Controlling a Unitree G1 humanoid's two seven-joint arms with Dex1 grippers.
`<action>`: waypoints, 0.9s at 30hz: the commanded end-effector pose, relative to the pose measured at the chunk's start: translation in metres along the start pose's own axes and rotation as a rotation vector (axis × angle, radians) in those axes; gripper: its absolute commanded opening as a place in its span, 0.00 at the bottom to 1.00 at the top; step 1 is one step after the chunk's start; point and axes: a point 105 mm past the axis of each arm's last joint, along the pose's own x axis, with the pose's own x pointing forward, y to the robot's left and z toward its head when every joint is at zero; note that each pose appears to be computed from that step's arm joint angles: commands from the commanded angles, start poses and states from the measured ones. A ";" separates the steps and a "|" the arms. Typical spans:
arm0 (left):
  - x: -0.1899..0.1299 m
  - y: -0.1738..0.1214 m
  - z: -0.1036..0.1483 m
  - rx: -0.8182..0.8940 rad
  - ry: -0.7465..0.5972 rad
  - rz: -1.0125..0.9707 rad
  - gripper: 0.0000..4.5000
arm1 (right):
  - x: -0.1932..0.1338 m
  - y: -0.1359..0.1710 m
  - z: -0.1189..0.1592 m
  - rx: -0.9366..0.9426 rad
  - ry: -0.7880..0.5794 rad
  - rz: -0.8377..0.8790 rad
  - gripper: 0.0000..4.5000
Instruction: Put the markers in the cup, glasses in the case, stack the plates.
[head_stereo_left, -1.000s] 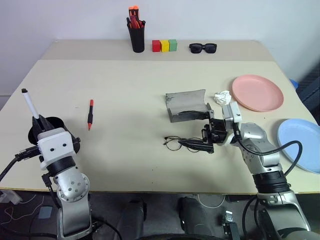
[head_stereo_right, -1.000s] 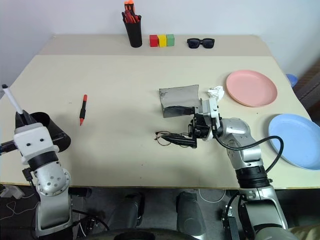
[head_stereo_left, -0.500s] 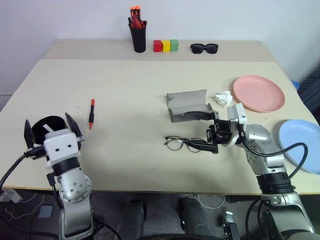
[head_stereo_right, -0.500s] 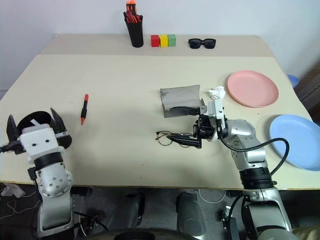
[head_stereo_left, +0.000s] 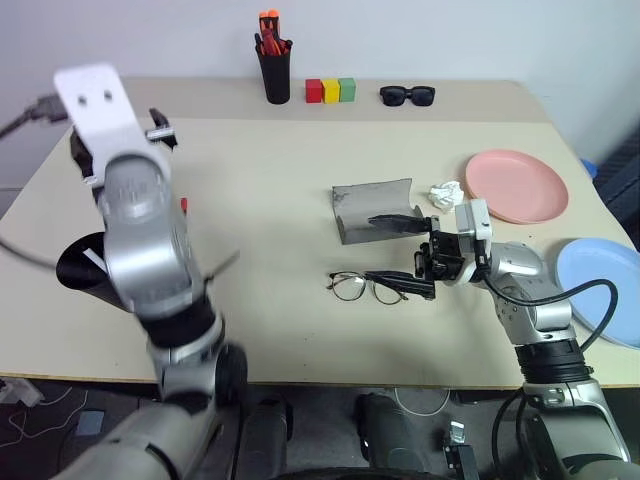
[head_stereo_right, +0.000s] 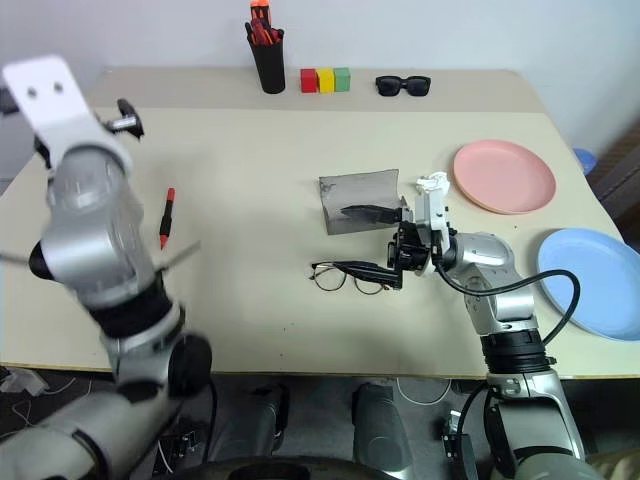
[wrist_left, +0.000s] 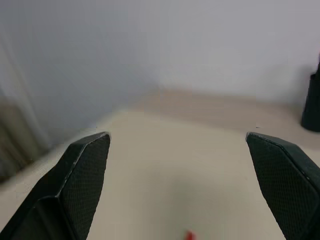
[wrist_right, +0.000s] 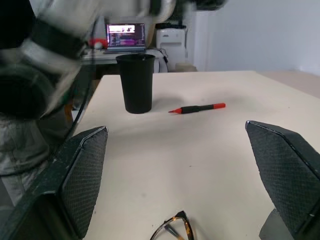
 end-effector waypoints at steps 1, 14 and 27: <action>0.018 -0.002 -0.018 -0.018 0.216 0.024 0.99 | -0.001 -0.004 0.017 -0.057 -0.010 -0.011 1.00; 0.065 0.003 -0.076 -0.058 0.712 0.027 0.99 | 0.001 0.002 0.013 -0.065 0.004 -0.037 1.00; 0.064 0.015 -0.117 -0.062 0.916 0.003 0.99 | -0.003 -0.002 0.013 -0.070 0.011 -0.048 1.00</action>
